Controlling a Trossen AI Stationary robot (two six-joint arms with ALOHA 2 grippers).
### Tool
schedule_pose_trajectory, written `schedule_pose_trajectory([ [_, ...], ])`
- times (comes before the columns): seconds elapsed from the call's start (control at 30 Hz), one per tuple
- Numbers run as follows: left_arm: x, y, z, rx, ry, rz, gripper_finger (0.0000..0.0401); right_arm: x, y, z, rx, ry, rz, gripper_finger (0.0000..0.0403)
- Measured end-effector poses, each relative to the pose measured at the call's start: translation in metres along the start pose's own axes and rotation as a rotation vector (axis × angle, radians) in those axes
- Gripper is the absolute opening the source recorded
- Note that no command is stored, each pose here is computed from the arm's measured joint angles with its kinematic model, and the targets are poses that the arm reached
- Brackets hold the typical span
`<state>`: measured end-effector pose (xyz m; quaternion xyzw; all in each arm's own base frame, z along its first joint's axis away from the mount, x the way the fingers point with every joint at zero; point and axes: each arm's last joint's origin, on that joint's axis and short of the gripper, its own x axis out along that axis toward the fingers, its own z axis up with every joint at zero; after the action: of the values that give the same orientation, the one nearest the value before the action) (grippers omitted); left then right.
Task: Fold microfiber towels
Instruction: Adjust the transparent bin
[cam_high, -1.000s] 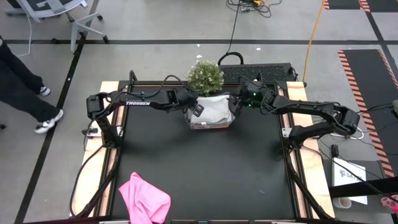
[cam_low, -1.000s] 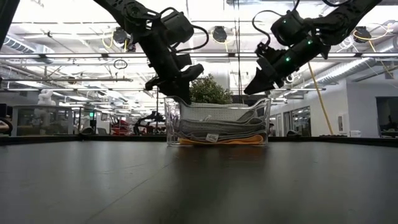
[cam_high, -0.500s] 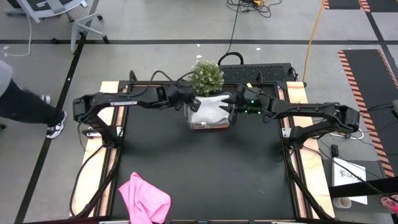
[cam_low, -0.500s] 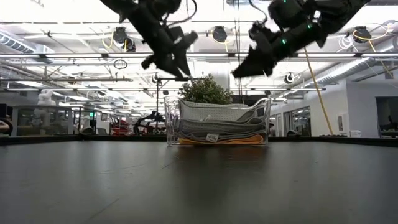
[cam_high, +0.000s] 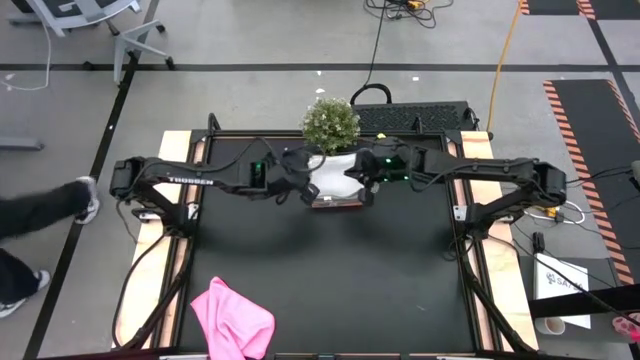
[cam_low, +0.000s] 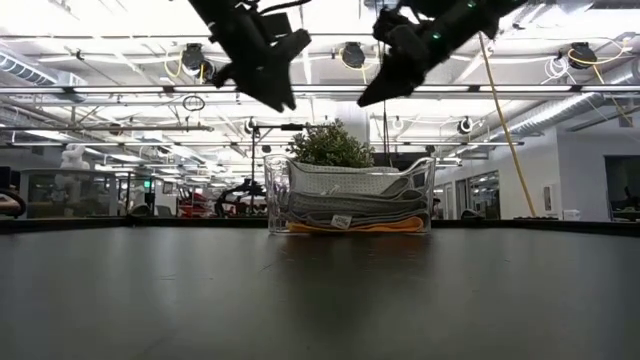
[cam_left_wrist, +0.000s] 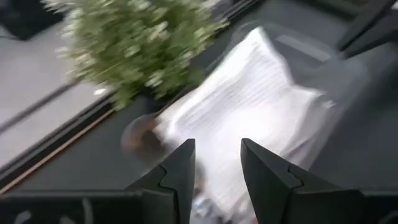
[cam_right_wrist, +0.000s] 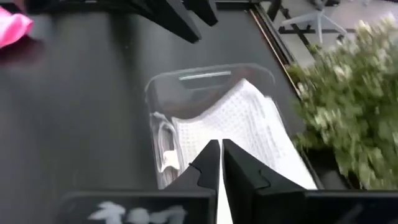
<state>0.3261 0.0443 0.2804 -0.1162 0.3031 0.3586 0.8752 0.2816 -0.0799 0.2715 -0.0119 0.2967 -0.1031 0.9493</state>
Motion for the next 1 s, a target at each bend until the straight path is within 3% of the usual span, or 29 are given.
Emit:
schedule_pose_trajectory([
  [0.1, -0.014, -0.001, -0.009, 0.029, 0.027, 0.069, 0.0131, 0.01, 0.002, 0.013, -0.055, 0.032, 0.016, 0.0003],
  [0.3, -0.038, -0.001, -0.024, 0.002, 0.101, 0.097, 0.0131, 0.044, 0.005, 0.037, -0.116, 0.08, 0.042, 0.0001],
  [0.63, -0.061, -0.001, -0.041, 0.013, 0.148, 0.173, 0.0131, 0.109, 0.009, -0.005, -0.174, 0.371, 0.068, 0.0],
  [0.77, -0.064, 0.0, -0.046, 0.023, 0.176, 0.195, 0.0131, 0.112, 0.007, -0.014, -0.178, 0.442, 0.055, 0.0],
  [1.0, -0.063, 0.0, -0.045, 0.021, 0.176, 0.199, 0.0131, 0.11, 0.001, -0.013, -0.109, 0.44, 0.033, 0.0],
])
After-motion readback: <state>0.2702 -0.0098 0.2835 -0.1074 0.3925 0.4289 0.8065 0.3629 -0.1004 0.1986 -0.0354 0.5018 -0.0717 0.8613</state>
